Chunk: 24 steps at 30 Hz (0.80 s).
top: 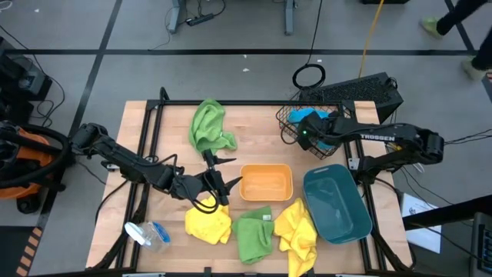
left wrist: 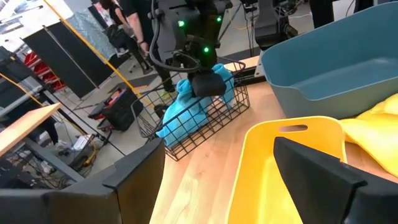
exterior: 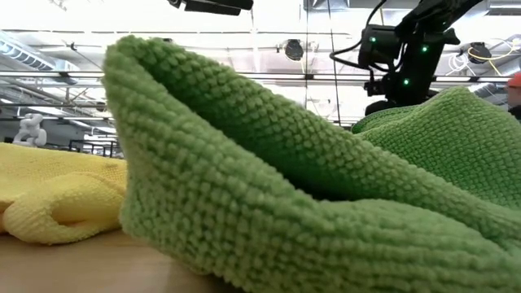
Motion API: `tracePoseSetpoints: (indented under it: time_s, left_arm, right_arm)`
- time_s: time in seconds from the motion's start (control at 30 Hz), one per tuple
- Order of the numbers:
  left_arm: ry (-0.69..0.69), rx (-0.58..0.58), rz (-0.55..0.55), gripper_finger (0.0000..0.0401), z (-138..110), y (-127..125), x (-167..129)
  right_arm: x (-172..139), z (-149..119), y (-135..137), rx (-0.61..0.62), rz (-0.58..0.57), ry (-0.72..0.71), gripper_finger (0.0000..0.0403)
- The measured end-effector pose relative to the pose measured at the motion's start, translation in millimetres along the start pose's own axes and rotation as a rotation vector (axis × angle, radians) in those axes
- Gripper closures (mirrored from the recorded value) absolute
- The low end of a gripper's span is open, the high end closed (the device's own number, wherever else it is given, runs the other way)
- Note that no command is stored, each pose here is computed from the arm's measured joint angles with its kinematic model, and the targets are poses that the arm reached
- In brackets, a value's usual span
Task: Sort microfiber towel by color & place in baskets
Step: Put the blue microfiber cloth into the wire basket, then put the top green microfiber cloth into the blue bin
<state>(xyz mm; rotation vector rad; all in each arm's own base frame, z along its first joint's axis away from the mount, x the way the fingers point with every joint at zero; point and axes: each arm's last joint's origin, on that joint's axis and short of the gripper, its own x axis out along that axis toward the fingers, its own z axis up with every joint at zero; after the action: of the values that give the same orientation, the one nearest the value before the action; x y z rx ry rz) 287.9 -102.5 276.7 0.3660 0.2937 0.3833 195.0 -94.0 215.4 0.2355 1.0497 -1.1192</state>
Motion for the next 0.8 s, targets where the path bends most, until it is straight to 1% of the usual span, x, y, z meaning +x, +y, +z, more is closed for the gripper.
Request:
tracePoseSetpoints:
  time_s: [0.1,0.2,0.3,0.4,0.5,0.63,0.73,0.8]
  left_arm:
    - [0.001,0.000,0.001,0.0095,-0.1,0.4,0.4]
    - [0.003,0.000,0.004,0.0095,-0.4,0.9,0.9]
    - [0.004,0.000,0.006,0.0095,-0.5,1.6,1.6]
    - [0.004,0.000,0.006,0.0095,-0.6,1.6,1.6]
    - [0.004,0.000,0.006,0.0095,-0.5,1.5,1.5]
    - [0.009,0.005,0.005,0.0095,-1.1,1.4,1.5]
    - [0.030,0.019,0.009,0.0095,-3.7,1.1,1.4]
    - [0.057,0.022,0.056,0.0095,-6.4,2.4,1.4]
  right_arm:
    - [-5.7,1.3,-3.6,0.004,-0.002,0.004,0.0204]
    - [-18.1,7.7,-9.2,0.029,0.002,0.000,0.0167]
    - [-34.0,13.4,-14.1,0.038,0.025,-0.005,0.0139]
    - [-48.8,17.4,-17.1,0.037,0.055,-0.026,0.0120]
    - [-56.5,19.0,-18.0,0.041,0.069,-0.042,0.0111]
    - [-62.7,15.9,-12.4,0.022,0.097,-0.061,0.0112]
    - [-74.0,12.5,2.4,-0.025,0.169,-0.125,0.0116]
    - [-87.3,8.5,15.7,-0.065,0.232,-0.208,0.0119]
